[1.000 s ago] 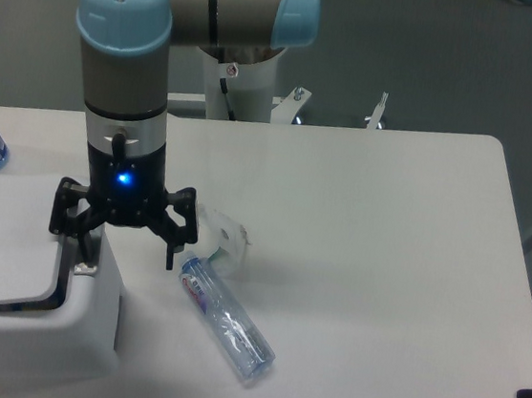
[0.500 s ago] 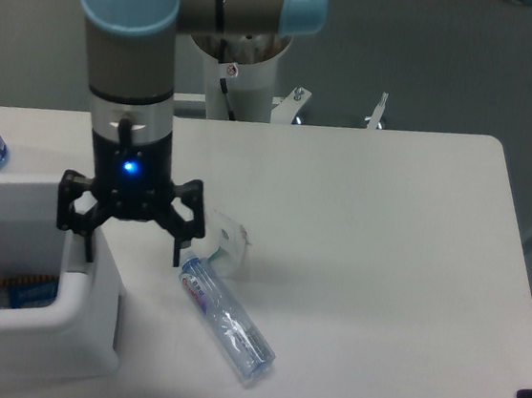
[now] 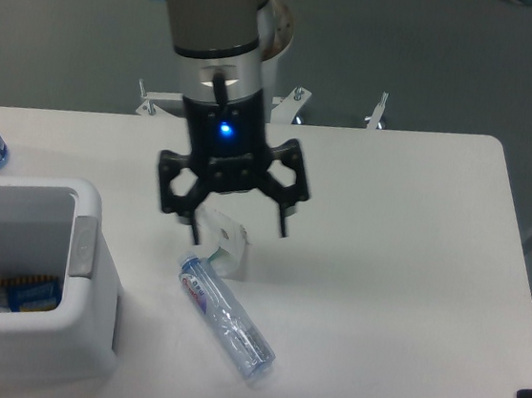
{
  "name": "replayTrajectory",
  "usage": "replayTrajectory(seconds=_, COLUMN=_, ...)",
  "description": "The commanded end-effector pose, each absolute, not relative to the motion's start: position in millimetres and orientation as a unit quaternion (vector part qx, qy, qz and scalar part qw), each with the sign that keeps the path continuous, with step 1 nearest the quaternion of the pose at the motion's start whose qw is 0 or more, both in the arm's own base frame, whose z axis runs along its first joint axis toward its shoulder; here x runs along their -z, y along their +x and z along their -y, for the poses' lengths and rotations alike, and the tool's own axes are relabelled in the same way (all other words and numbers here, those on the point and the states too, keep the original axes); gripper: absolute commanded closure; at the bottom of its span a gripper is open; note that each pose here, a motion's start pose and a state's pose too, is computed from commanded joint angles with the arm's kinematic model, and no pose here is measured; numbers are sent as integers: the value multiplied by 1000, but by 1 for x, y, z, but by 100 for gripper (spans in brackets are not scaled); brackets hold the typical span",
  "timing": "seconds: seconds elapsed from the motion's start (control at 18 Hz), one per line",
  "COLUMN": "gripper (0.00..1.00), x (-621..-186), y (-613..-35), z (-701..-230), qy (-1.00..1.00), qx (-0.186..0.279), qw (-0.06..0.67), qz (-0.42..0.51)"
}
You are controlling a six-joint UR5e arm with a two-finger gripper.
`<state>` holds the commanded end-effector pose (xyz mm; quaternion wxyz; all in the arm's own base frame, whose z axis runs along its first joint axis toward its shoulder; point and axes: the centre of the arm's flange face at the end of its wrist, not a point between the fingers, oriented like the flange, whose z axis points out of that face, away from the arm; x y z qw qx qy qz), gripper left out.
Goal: Open the trash can
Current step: 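Lift the gripper up and away from the opened trash can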
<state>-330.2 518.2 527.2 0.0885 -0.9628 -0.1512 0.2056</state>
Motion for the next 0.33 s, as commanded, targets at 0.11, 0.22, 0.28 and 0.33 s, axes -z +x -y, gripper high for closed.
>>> replayTrajectory(seconds=0.11, gripper=0, x=-521, y=-337, z=-506, qy=-975, qx=-201, qw=41, qz=89)
replayTrajectory(seconds=0.22, gripper=0, x=-514, y=-340, z=-496, qy=-981, qx=-190, qw=14, qz=47)
replayTrajectory(seconds=0.28, gripper=0, x=-514, y=-343, z=-488, qy=-981, qx=-189, qw=8, qz=39)
replayTrajectory(seconds=0.33, gripper=0, x=-513, y=-347, z=-481, qy=-982, qx=-188, qw=4, qz=35)
